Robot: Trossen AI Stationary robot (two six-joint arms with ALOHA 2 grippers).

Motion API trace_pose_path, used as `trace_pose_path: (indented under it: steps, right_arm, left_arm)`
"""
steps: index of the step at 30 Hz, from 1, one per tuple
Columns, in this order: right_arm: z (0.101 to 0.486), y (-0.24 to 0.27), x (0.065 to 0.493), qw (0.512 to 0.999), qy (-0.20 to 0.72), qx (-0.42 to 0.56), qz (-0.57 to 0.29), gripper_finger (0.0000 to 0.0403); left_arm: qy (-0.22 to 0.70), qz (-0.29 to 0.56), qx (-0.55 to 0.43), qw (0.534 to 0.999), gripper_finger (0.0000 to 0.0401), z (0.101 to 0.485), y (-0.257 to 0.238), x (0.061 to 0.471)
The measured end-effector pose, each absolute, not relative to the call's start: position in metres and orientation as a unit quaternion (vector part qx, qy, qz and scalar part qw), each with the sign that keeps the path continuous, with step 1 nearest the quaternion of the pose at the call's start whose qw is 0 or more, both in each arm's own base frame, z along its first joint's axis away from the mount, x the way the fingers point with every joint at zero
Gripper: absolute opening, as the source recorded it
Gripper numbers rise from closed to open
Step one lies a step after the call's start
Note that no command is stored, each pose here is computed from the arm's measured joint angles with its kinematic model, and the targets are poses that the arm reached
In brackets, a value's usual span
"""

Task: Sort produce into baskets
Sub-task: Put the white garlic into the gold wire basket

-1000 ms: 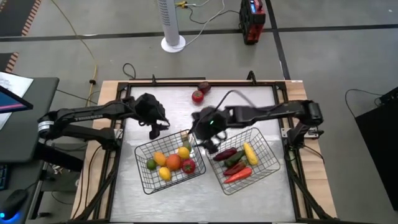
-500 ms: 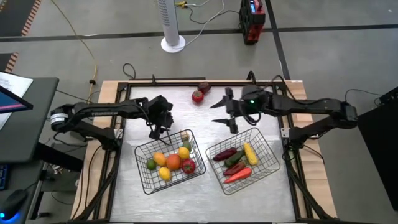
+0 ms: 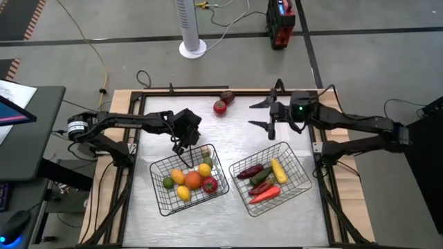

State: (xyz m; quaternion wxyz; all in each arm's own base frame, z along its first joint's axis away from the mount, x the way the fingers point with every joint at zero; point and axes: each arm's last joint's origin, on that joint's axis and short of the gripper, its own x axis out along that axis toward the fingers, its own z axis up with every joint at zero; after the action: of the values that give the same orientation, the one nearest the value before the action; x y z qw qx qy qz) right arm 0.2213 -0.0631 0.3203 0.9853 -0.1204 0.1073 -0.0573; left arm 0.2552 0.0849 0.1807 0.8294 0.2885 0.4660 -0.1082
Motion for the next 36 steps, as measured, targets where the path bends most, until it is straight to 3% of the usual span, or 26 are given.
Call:
trace_pose_path:
  steps: [12,22,36]
  right_arm:
    - [0.322,-0.080,0.223,0.980,0.091,-0.153,-0.088,0.0292]
    - [0.331,-0.084,0.222,0.981,0.042,-0.174,-0.071,0.0292]
    - [0.330,-0.086,0.221,0.981,0.046,-0.172,-0.074,0.0292]
  left_arm:
    - [0.419,-0.151,0.282,0.850,0.0238,0.193,0.085,0.265]
    - [0.404,-0.242,0.317,0.823,0.0231,0.168,0.082,0.275]
    - [0.375,-0.247,0.326,0.832,0.0218,0.163,0.079,0.286]
